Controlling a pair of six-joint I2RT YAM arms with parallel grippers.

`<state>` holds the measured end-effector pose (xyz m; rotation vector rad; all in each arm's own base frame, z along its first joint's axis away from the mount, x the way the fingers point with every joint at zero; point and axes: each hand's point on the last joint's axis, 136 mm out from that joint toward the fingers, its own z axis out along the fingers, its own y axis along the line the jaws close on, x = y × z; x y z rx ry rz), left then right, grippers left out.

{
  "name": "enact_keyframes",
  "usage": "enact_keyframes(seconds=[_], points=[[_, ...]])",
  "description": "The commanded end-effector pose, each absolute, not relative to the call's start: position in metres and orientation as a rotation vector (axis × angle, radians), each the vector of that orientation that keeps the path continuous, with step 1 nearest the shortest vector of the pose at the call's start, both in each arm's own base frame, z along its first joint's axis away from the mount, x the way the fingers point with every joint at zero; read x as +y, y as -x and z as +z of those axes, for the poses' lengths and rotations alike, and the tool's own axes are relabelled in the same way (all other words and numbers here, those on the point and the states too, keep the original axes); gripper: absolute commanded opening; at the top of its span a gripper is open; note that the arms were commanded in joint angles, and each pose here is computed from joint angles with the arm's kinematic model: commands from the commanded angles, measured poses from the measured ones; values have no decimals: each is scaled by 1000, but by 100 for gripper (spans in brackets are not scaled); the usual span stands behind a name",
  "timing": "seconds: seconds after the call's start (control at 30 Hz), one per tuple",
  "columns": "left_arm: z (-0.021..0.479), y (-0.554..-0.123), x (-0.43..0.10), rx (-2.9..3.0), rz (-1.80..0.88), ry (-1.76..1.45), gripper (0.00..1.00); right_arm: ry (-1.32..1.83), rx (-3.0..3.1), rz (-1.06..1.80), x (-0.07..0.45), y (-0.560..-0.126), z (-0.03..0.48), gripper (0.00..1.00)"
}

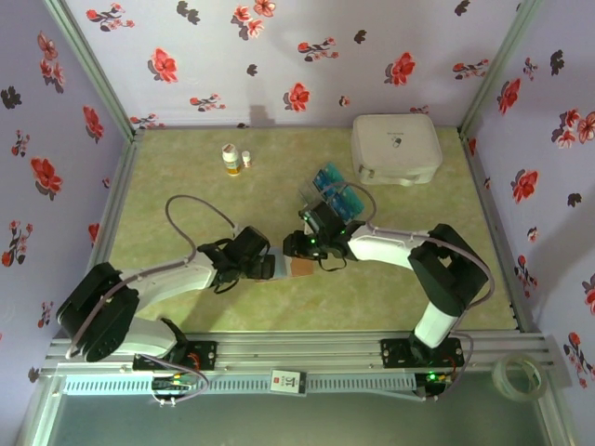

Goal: Put the credit cards into the card holder
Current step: Pick up the credit card from the storage box.

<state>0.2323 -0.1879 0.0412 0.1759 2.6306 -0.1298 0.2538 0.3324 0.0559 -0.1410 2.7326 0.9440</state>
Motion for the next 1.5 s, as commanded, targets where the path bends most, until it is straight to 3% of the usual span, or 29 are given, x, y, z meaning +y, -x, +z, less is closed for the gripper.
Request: enact_keyframes(seconds=[0.0, 0.87, 1.17, 1.23, 1.37, 1.4, 1.47], points=[[40, -238, -187, 2609, -66, -219, 100, 134, 2740, 921, 329, -252, 43, 39], [20, -228, -155, 2639, 101, -153, 100, 93, 2792, 856, 312, -241, 24, 39], [41, -236, -164, 2585, 33, -171, 100, 233, 2718, 801, 314, -257, 73, 41], [50, -238, -166, 2566, 12, -169, 100, 286, 2684, 722, 307, -267, 94, 45], [63, -242, -167, 2535, -24, -156, 100, 359, 2597, 535, 284, -294, 136, 66], [66, -242, -167, 2530, -32, -149, 100, 360, 2568, 485, 278, -302, 147, 74], [69, -243, -167, 2521, -45, -139, 100, 358, 2525, 389, 265, -315, 165, 98]])
